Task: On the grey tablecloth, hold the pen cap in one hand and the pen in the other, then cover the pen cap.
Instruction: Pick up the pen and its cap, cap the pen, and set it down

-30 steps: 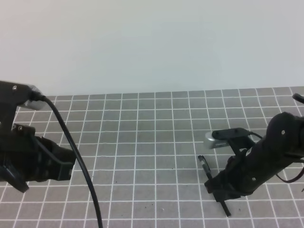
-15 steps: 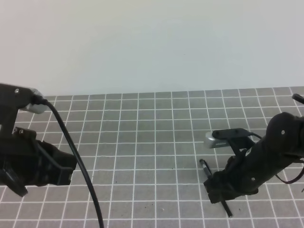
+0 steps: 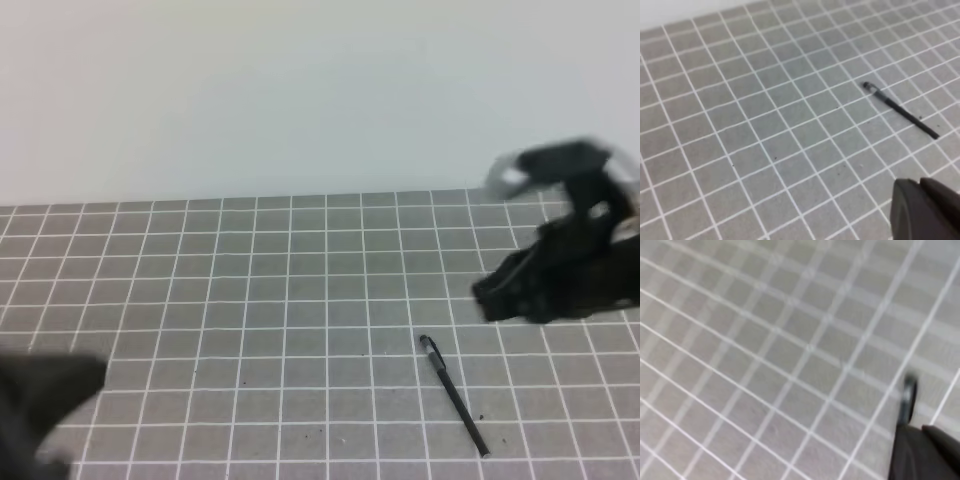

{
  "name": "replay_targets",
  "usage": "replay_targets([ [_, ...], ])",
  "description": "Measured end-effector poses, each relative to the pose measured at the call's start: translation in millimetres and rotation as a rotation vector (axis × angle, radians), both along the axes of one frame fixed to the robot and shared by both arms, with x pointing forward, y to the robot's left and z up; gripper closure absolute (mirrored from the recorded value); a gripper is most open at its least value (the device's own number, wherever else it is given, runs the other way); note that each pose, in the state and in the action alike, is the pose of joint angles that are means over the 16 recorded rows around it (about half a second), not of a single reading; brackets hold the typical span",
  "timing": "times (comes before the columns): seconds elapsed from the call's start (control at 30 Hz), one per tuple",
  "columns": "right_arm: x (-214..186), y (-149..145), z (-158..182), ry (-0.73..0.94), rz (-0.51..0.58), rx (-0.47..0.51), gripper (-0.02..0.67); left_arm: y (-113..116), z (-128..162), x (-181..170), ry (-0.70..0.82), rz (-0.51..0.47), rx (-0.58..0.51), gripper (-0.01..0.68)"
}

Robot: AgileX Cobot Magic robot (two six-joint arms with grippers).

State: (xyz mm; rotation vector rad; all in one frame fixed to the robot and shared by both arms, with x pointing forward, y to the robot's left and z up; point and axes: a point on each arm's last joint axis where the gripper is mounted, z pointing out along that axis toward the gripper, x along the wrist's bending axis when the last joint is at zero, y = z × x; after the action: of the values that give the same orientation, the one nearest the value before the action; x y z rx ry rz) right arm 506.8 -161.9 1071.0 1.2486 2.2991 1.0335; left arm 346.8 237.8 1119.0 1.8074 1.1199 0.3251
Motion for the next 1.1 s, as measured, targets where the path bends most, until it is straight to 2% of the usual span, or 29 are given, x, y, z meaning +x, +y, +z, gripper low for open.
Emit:
replay_targets([
  [0.2,-50,-24,49,-0.222,-0.002,0.073,0.641,11,-18,-46,-0.108,0.042,-0.061,0.675],
  [0.37,-95,-47,56,-0.375,-0.024,0.117,0.641,20,-41,-74,-0.219,0.088,-0.103,0.675],
  [0.5,-123,-64,36,-0.478,-0.061,0.138,0.641,26,-57,-83,-0.318,0.134,-0.121,0.675],
  [0.73,-148,-84,-19,-0.602,-0.138,0.137,0.641,34,-74,-83,-0.456,0.219,-0.131,0.675],
  [0.93,-157,-94,-54,-0.653,-0.198,0.13,0.641,37,-82,-77,-0.5,0.264,-0.132,0.675],
  [1.1,-159,-98,-65,-0.66,-0.228,0.134,0.641,38,-84,-76,-0.505,0.275,-0.134,0.675],
])
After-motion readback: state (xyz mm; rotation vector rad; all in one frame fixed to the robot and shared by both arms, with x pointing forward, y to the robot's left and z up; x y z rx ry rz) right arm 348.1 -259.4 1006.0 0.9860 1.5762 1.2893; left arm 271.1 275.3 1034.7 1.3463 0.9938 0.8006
